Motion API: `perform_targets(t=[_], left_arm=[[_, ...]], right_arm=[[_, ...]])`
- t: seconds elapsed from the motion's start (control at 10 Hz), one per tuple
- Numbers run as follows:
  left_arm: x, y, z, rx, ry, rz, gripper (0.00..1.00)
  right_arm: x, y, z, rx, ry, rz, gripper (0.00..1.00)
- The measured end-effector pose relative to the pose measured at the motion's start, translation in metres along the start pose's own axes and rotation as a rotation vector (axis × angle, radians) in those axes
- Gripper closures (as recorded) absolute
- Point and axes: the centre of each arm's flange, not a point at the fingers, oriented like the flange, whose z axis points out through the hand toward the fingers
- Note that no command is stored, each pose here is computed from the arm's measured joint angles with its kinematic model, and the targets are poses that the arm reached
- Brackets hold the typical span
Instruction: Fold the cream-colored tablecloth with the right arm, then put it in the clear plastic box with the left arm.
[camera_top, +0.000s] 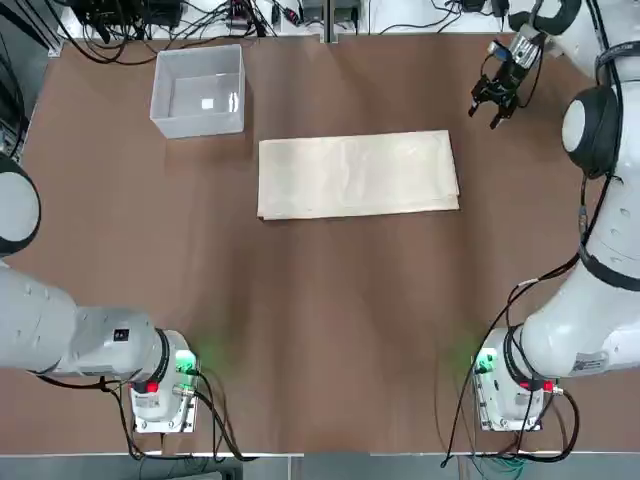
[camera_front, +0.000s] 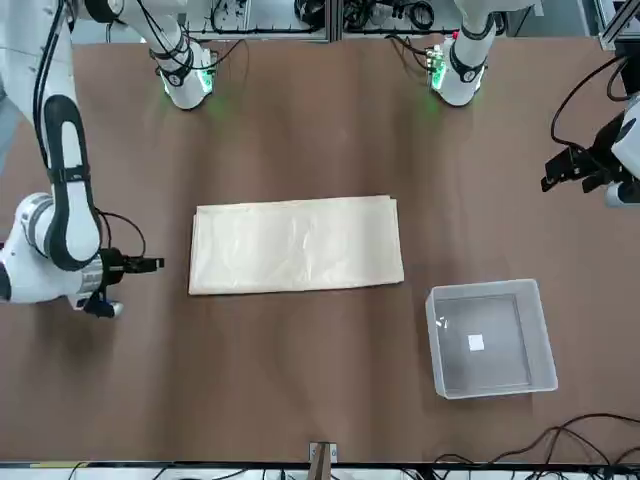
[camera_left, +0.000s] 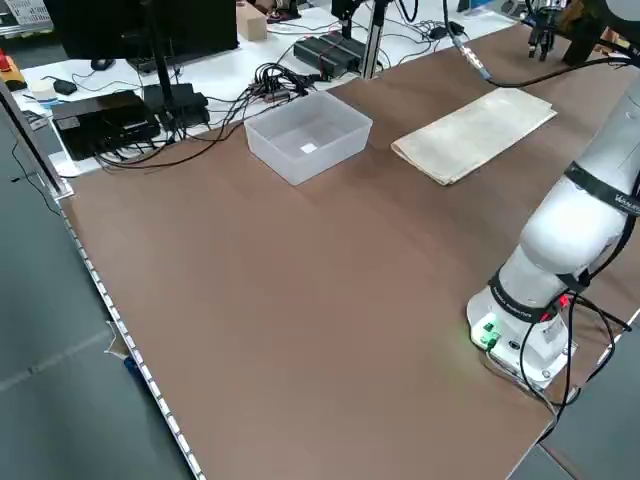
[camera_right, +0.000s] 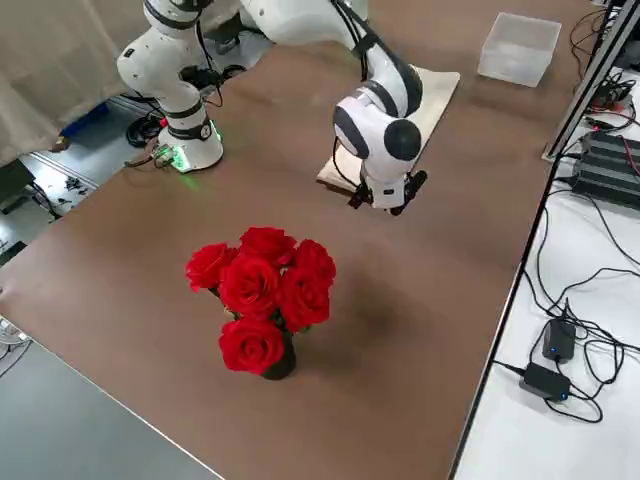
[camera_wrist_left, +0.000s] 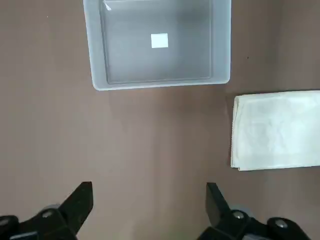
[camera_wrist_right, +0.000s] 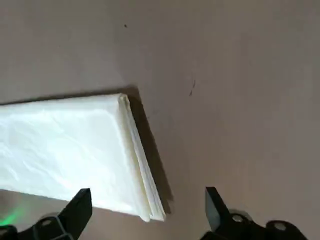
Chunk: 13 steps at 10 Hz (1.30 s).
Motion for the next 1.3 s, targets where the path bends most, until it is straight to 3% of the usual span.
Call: perform_targets(t=[0.6, 1.1, 1.3], left_arm=[[0.000, 0.003, 0.001, 0.000, -0.002, 0.005, 0.00], [0.000, 0.003, 0.001, 0.000, -0.002, 0.006, 0.00], [0.000, 0.003, 0.001, 0.000, -0.002, 0.006, 0.00]], right_arm=[[0.000, 0.002, 0.050, -0.003, 0.020, -0.054, 0.00], [-0.001, -0.023, 0.103, 0.015, -0.061, -0.092, 0.00], [-0.001, -0.029, 0.110, 0.016, -0.047, -0.095, 0.00]])
